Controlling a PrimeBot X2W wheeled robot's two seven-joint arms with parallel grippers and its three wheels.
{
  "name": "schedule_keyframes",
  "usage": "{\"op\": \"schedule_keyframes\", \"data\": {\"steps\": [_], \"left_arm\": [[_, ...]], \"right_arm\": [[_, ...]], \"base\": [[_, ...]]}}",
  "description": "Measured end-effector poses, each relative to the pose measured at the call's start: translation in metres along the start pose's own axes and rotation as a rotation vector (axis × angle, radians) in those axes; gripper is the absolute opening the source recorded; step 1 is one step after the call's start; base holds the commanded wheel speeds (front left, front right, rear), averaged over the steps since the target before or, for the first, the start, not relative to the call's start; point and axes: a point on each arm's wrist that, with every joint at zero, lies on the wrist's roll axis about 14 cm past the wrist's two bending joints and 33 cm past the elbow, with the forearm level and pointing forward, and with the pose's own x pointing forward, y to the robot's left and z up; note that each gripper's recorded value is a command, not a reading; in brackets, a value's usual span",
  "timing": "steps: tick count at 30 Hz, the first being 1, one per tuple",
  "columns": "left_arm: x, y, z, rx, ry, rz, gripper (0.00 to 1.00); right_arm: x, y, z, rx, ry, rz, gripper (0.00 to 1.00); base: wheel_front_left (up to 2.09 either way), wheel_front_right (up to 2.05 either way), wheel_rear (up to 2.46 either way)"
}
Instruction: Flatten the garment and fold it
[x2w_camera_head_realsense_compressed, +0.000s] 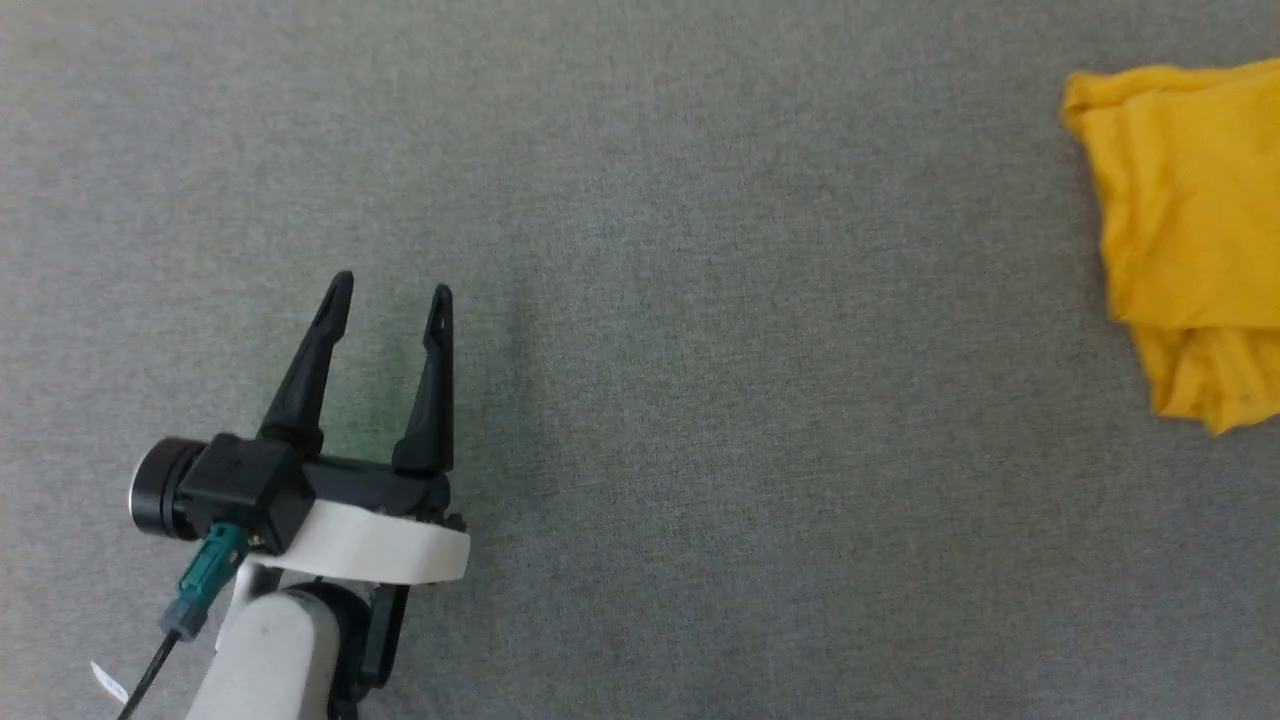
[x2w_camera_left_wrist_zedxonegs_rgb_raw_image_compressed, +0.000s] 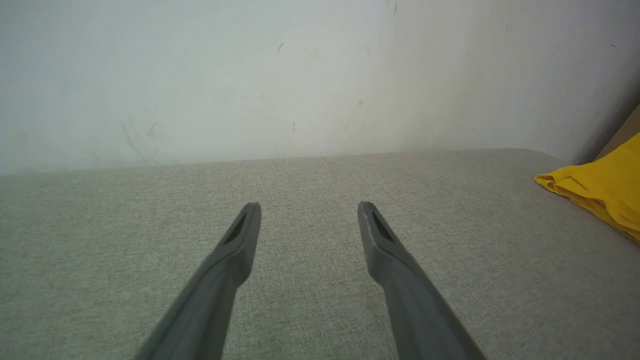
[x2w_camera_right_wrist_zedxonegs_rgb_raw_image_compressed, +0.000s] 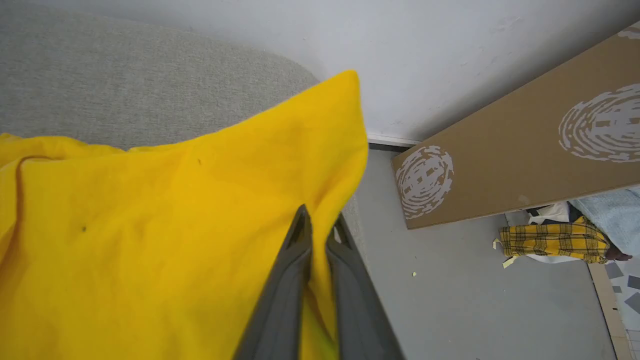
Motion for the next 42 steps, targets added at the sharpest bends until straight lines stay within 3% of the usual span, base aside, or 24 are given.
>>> {"op": "schedule_keyframes", "data": {"steps": [6,13,14,16,17,18,33,42], "left_arm": [[0.012,0.002,-0.023,0.002,0.042,-0.006,1.00],[0.018,0.002,-0.041,0.020,0.077,-0.016,1.00],[0.019,0.002,-0.043,0.022,0.077,-0.015,1.00],[0.021,0.002,-0.042,0.026,0.070,-0.012,1.00],[0.022,0.002,-0.042,0.028,0.069,-0.012,1.00],[0.022,0.002,-0.041,0.032,0.067,-0.012,1.00],[0.013,0.004,0.003,-0.005,-0.042,0.045,1.00],[-0.019,0.015,0.026,-0.006,-0.077,0.130,1.00]], "right_arm": [[0.023,-0.030,-0.023,-0.072,0.059,-0.101,0.00],[0.044,-0.032,-0.042,-0.140,0.076,-0.123,0.00],[0.047,-0.032,-0.044,-0.147,0.072,-0.124,0.08],[0.050,-0.032,-0.046,-0.150,0.070,-0.127,0.45],[0.051,-0.033,-0.048,-0.151,0.072,-0.129,0.76],[0.052,-0.033,-0.049,-0.151,0.072,-0.130,1.00],[0.030,-0.032,-0.047,-0.038,-0.010,-0.121,1.00],[-0.015,0.022,-0.076,0.168,-0.087,0.010,1.00]], "base": [[0.00,0.00,0.00],[0.00,0.00,0.00],[0.00,0.00,0.00],[0.00,0.00,0.00],[0.00,0.00,0.00],[0.00,0.00,0.00],[0.00,0.00,0.00],[0.00,0.00,0.00]]}}
